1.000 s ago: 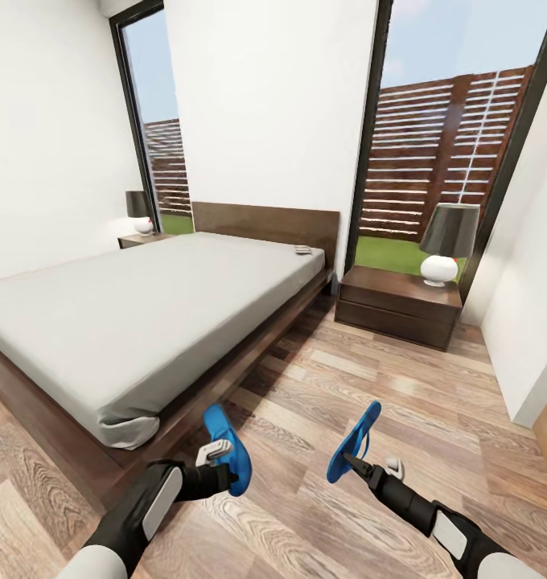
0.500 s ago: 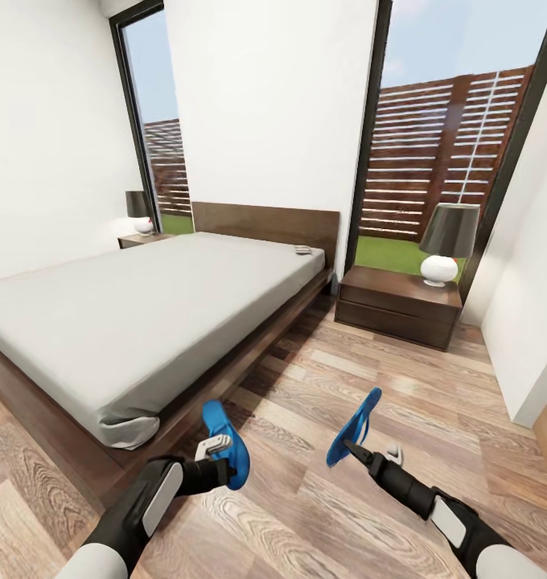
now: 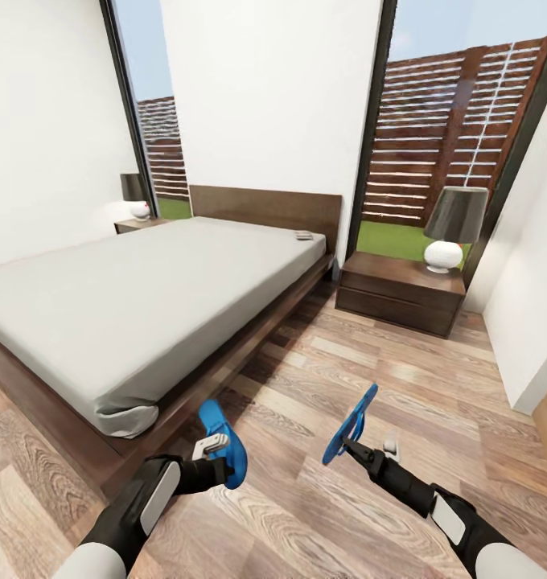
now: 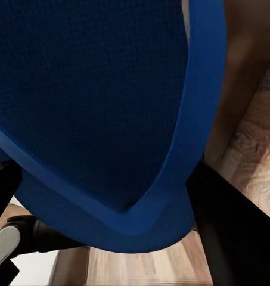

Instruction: In the bedroom, move the book from the bed onto either nightstand, and place the two sandals side by side next to the bed.

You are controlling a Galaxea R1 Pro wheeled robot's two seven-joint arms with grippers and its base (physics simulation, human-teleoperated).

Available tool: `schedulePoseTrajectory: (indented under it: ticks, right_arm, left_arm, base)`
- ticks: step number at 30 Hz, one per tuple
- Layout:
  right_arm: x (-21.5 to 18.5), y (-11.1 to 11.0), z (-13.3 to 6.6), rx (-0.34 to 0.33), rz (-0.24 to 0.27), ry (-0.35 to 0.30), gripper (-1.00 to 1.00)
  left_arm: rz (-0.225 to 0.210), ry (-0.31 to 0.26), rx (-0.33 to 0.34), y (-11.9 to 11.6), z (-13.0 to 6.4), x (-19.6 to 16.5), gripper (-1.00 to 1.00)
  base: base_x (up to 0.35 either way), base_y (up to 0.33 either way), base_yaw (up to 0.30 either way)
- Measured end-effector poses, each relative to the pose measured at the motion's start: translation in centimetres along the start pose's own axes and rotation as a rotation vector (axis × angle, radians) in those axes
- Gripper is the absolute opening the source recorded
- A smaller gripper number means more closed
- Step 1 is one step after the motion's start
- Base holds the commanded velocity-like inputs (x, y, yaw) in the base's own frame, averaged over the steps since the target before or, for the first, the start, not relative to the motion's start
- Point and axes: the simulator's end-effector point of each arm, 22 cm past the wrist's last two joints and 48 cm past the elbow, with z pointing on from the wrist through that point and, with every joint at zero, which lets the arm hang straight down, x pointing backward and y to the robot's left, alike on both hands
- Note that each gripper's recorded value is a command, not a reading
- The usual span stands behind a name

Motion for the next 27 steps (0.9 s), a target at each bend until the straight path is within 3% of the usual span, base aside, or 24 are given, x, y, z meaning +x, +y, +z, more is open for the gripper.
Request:
schedulePoseTrajectory:
  ticks: [27]
  right_arm:
    - [3.3,-5.3,-0.5,0.068,0.093,0.041,-1.00]
  left_arm:
    - [-0.073,0.082,-0.031,3.8,3.3,3.5,-1.00]
  base:
    - [0.000,0.000,0.000]
